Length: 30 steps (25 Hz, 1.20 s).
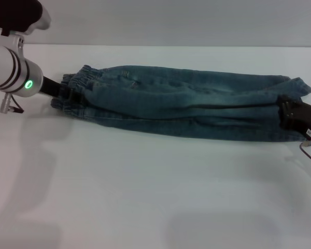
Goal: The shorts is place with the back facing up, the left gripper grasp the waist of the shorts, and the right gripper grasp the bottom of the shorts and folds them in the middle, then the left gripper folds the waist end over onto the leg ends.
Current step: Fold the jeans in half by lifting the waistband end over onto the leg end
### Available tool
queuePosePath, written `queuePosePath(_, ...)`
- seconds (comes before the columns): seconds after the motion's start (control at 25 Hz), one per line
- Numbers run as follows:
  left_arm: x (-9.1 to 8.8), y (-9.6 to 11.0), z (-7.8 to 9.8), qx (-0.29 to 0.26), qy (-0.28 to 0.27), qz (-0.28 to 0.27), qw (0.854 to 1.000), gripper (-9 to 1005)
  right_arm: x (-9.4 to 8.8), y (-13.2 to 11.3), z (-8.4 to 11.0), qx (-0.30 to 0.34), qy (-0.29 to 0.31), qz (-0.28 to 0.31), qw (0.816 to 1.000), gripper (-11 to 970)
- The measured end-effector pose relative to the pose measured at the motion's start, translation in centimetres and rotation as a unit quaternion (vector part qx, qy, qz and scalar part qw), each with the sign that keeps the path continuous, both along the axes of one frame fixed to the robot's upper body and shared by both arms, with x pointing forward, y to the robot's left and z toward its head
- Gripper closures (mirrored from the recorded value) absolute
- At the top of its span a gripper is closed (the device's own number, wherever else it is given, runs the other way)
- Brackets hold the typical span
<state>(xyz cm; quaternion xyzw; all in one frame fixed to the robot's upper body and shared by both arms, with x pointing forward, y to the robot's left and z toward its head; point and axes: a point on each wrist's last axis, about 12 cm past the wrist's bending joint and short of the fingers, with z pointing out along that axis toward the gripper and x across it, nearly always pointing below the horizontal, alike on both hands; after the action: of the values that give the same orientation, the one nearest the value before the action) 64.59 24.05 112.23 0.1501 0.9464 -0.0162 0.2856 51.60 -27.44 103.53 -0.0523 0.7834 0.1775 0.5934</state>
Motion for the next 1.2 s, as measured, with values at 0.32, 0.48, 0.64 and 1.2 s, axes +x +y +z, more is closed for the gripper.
queuePosePath(0.32,0.01,0.58,-0.04,0.002,0.003,0.009,1.000,224,-0.05,0.00,0.05,0.003,-0.001,0.001,1.000,959)
queuePosePath(0.48,-0.05,0.66,-0.15,0.002,0.005,0.009,1.000,226,-0.06,0.09,0.13,0.005,-0.004,0.004,1.000,959)
queuePosePath(0.64,-0.13,0.71,-0.27,0.002,0.007,0.010,1.000,227,-0.06,0.13,0.19,0.006,-0.006,0.005,1.000,959)
queuePosePath(1.2,-0.05,-0.10,-0.41,0.002,0.017,-0.001,1.000,233,-0.21,0.12,0.13,0.006,-0.005,0.005,1.000,959)
